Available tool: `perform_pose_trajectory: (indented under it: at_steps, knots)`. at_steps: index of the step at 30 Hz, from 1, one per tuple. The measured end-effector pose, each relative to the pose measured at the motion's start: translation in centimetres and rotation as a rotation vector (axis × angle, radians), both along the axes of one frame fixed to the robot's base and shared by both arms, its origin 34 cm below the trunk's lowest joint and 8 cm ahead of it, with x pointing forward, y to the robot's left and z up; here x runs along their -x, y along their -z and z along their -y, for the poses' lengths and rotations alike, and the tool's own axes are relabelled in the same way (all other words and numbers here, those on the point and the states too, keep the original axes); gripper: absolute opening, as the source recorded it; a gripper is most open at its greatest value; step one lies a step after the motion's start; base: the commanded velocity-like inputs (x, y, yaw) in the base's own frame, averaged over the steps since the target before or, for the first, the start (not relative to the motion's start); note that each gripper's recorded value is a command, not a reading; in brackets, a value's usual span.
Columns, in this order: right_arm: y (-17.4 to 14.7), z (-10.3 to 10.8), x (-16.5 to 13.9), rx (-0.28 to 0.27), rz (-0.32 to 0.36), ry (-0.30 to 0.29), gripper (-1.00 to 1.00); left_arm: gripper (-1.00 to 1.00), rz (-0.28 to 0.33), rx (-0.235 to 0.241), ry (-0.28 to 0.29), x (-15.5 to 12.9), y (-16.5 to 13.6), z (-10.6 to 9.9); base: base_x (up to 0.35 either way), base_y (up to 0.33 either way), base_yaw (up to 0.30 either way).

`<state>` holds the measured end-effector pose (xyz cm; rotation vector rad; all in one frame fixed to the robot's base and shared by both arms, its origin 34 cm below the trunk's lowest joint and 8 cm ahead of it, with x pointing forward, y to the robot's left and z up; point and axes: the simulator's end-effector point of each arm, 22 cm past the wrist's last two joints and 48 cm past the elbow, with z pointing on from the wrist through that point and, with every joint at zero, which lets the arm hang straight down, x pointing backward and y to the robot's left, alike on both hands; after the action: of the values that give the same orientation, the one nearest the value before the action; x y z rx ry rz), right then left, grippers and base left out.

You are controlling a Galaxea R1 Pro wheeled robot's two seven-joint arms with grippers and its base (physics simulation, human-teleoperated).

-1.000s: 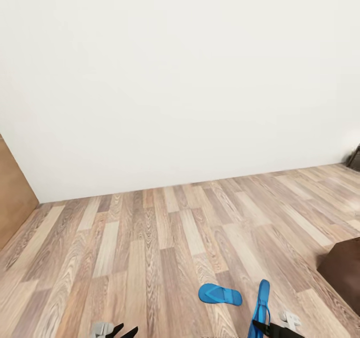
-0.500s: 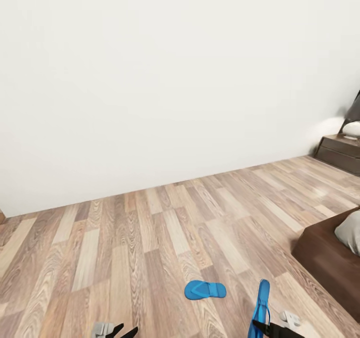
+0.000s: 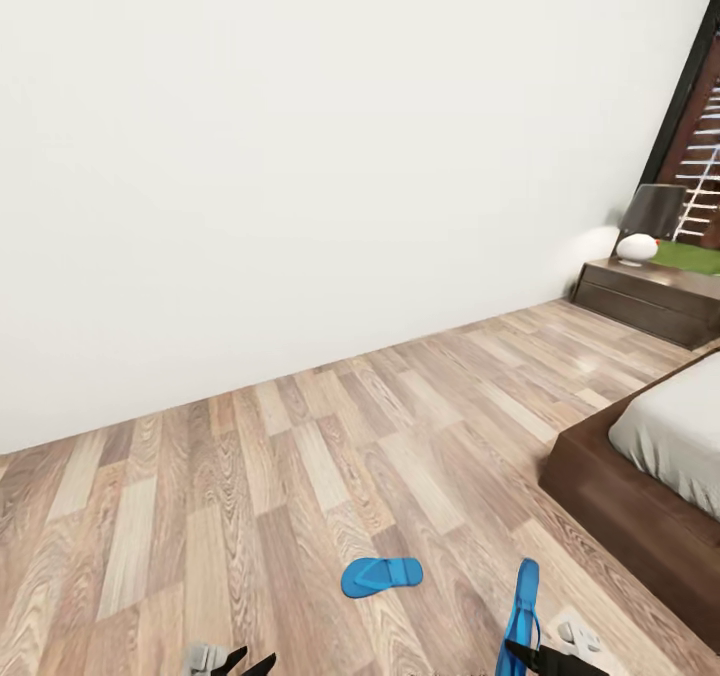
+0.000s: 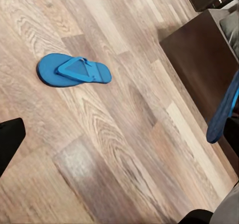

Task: In the bedroom, move the book from the bed onto either nightstand, and place the two sandals side by side next to the bed.

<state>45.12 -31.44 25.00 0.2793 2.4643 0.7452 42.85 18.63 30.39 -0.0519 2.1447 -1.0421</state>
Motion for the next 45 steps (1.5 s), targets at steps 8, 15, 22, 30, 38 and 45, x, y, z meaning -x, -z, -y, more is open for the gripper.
perform_pose_trajectory:
  at_steps: [8, 15, 22, 30, 38, 45]
  knots:
    - [0.0, 0.03, -0.03, 0.001, 0.0, 0.001, -1.0, 1.0, 0.0, 0.0, 0.0, 0.0, 0.0, 0.0, 0.0, 0.0, -0.265]
    - [0.03, 0.03, 0.02, 0.001, -0.001, 0.001, -1.0, 1.0, 0.0, 0.001, -0.001, -0.01, -0.01, -0.01, 0.0, 0.0, -0.265]
    - [0.01, 0.03, 0.0, 0.001, 0.0, 0.001, -1.0, 1.0, 0.0, 0.001, -0.001, -0.02, -0.01, -0.01, 0.0, 0.0, -0.265]
    - [-0.01, 0.0, -0.02, 0.0, 0.0, 0.0, -1.0, 1.0, 0.001, 0.002, 0.0, -0.01, -0.04, 0.01, 0.0, 0.0, -0.265]
    - [0.0, 0.0, 0.0, 0.0, 0.0, 0.0, -1.0, 1.0, 0.001, 0.0, -0.002, -0.03, -0.05, -0.24, 0.0, 0.0, -0.265]
    - [-0.02, 0.0, -0.05, 0.0, 0.001, 0.0, -1.0, 1.0, 0.001, 0.0, -0.003, -0.06, -0.06, -0.3, 0.0, 0.0, -0.265]
